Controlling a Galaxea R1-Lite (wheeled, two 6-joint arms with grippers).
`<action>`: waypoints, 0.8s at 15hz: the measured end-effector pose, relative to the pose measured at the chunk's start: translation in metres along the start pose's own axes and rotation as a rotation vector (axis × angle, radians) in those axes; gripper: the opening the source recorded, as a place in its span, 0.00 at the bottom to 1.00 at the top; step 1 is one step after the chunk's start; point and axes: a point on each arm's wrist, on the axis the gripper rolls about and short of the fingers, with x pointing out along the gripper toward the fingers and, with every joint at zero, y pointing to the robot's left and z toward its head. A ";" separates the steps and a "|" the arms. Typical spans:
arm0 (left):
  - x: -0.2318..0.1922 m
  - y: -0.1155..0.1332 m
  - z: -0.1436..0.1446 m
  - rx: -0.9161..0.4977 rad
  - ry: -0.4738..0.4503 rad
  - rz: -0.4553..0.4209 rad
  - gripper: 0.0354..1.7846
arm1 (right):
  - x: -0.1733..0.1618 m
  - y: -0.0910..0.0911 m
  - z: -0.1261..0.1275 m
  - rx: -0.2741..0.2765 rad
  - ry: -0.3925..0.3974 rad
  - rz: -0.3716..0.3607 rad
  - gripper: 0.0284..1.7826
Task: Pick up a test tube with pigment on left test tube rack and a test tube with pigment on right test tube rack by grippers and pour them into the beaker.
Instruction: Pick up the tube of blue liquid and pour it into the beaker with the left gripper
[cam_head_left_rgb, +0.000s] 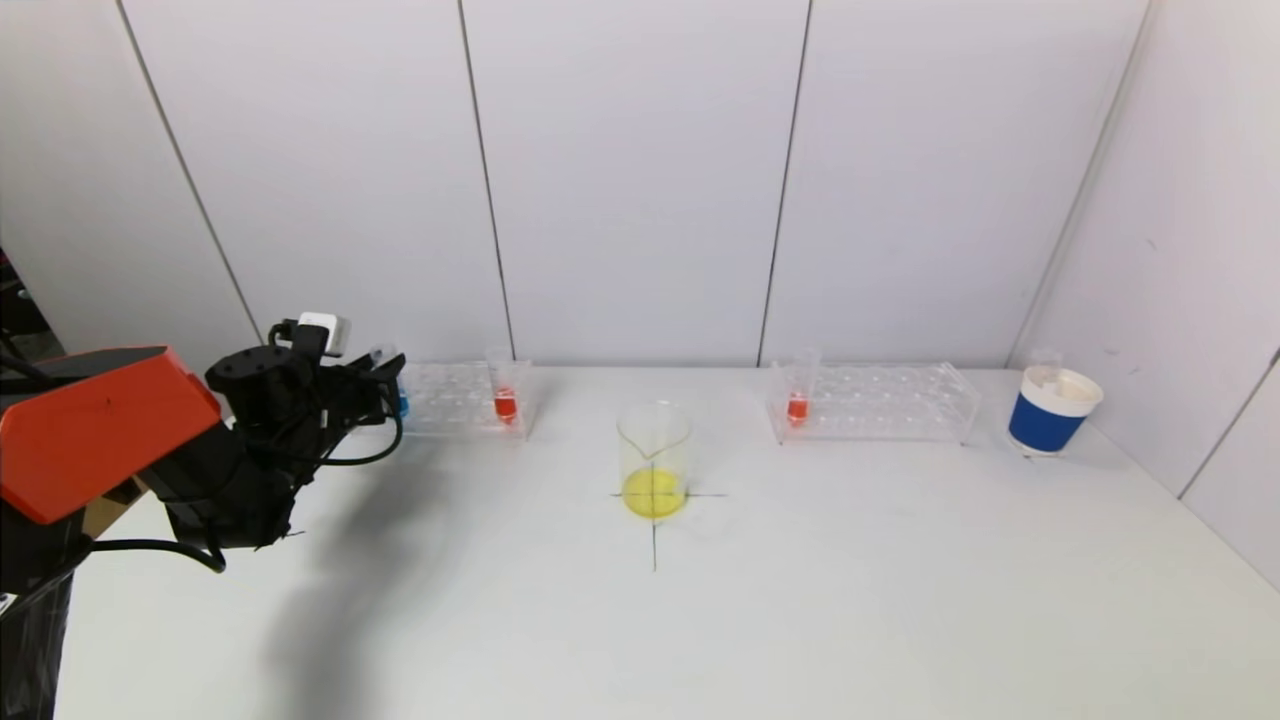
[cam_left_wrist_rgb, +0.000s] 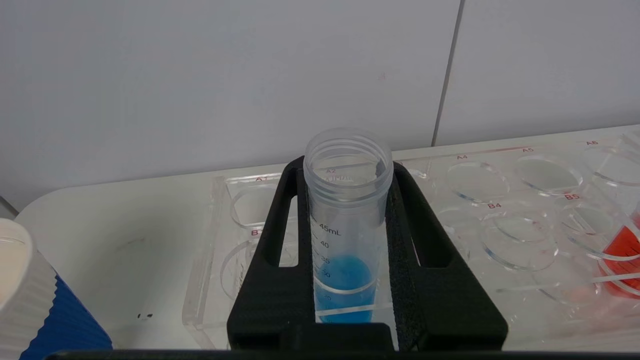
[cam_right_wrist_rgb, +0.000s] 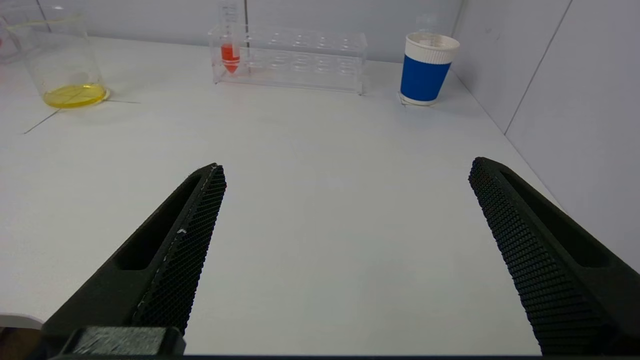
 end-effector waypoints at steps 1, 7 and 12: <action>0.000 0.000 0.002 0.001 -0.004 0.000 0.23 | 0.000 0.000 0.000 0.000 0.000 0.000 0.99; 0.000 0.001 0.018 0.008 -0.038 0.002 0.23 | 0.000 0.000 0.000 0.000 0.000 0.001 0.99; 0.003 0.002 0.035 0.011 -0.053 0.001 0.23 | 0.000 0.000 0.000 0.000 0.000 0.000 0.99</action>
